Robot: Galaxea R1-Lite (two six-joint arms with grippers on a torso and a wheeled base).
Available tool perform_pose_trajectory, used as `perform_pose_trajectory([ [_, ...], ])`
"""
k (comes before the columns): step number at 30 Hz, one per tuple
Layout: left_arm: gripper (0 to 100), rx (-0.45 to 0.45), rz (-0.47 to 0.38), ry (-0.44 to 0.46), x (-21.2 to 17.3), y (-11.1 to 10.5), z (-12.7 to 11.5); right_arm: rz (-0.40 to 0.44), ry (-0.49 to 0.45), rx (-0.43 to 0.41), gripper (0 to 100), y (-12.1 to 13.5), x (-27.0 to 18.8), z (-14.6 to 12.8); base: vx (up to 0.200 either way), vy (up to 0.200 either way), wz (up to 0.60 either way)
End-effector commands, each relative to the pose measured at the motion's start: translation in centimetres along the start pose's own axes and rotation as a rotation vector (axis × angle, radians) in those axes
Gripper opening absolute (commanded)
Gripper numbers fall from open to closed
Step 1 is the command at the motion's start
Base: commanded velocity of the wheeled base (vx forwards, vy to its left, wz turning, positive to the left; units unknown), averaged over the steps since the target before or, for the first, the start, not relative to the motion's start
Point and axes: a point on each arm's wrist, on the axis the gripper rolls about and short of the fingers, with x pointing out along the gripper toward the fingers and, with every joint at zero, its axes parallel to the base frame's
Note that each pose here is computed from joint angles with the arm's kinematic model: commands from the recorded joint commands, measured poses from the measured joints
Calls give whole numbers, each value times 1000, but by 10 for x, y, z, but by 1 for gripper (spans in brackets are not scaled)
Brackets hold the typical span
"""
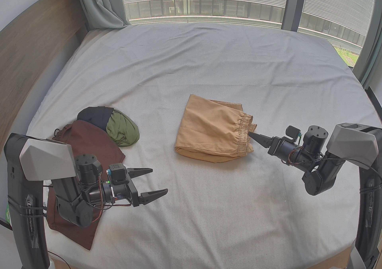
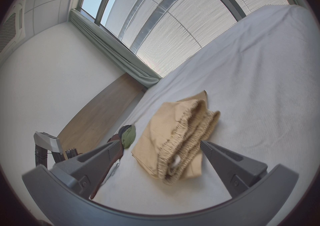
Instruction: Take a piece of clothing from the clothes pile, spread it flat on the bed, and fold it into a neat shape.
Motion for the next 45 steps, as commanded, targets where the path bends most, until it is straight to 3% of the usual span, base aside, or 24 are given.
perform_pose_trajectory([
  [1,100,2,1,-3,0,0,1,59,-27,-35,100,25,5,16,0,0,0],
  [10,100,1,1,-2,0,0,1,122,5,-35,100,42,30,7,0,0,0],
  [35,100,0,3,-1,-1,1,0,48,98,32,100,-16,58,-53,0,0,0],
  [45,100,-1,3,0,-1,1,0,56,95,28,100,-14,60,-54,0,0,0],
])
